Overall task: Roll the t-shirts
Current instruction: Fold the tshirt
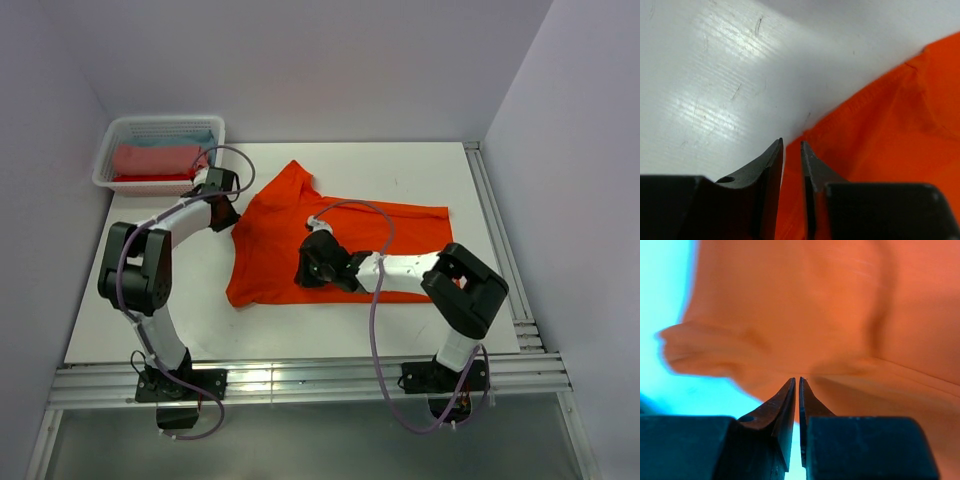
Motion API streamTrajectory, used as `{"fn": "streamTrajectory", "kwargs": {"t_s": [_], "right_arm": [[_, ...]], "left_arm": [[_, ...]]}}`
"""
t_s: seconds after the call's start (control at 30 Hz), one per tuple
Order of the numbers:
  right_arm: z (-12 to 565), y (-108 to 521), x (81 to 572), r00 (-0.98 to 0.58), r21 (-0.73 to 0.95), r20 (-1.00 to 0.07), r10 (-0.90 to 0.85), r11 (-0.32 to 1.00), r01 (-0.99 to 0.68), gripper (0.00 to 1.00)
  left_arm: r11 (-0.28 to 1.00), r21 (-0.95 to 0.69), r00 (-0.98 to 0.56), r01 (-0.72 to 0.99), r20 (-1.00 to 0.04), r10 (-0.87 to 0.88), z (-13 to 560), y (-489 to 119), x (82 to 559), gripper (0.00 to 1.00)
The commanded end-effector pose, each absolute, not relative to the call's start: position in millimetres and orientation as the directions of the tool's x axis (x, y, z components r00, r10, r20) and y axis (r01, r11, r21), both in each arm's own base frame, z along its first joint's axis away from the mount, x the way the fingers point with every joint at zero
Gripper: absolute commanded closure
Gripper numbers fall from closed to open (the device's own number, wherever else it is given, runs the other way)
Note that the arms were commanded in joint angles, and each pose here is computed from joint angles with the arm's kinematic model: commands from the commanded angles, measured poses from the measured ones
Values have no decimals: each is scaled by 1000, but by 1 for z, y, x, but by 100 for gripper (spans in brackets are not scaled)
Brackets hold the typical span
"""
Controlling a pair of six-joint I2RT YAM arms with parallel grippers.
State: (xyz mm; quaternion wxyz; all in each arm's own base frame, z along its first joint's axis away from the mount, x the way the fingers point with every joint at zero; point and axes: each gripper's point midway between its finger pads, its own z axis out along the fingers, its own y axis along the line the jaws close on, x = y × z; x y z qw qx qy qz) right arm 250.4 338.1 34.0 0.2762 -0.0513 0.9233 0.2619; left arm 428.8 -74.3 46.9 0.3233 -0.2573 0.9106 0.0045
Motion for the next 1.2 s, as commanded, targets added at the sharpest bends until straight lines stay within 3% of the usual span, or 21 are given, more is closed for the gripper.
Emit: {"fn": "streamTrajectory", "kwargs": {"t_s": [0.0,0.2,0.5,0.6,0.7,0.77,0.87,0.97,1.17], "right_arm": [[98,383,252,-785,551,-618,34,732,-401,86],[113,435,223,-807,669,-587,-57,528,-523,86],[126,494,202,-881,849,-460,-106,238,-472,86],[114,509,206,-907,882,-407,-107,209,-421,86],[85,517,218,-942,900,-325,-86,277,-336,87],[49,514,227,-969,886,-242,-54,395,-243,87],[31,510,231,-983,883,-181,-20,437,-172,88],[31,508,231,-982,867,-184,-29,466,-176,87],[103,513,230,-950,894,-308,-48,328,-306,86]], "left_arm": [[877,-188,-633,-441,-627,-453,82,-77,418,74],[874,-274,-611,-402,-630,-479,118,-79,390,71],[823,-451,-487,-344,-664,-568,197,-76,360,68],[826,-455,-484,-332,-670,-563,206,-75,353,68],[830,-444,-478,-339,-679,-558,207,-71,349,68],[828,-454,-475,-329,-678,-561,208,-73,349,68],[831,-456,-503,-317,-662,-556,196,-77,347,69],[833,-449,-513,-322,-657,-552,191,-78,347,69],[833,-461,-505,-305,-663,-552,200,-79,345,69]]}}
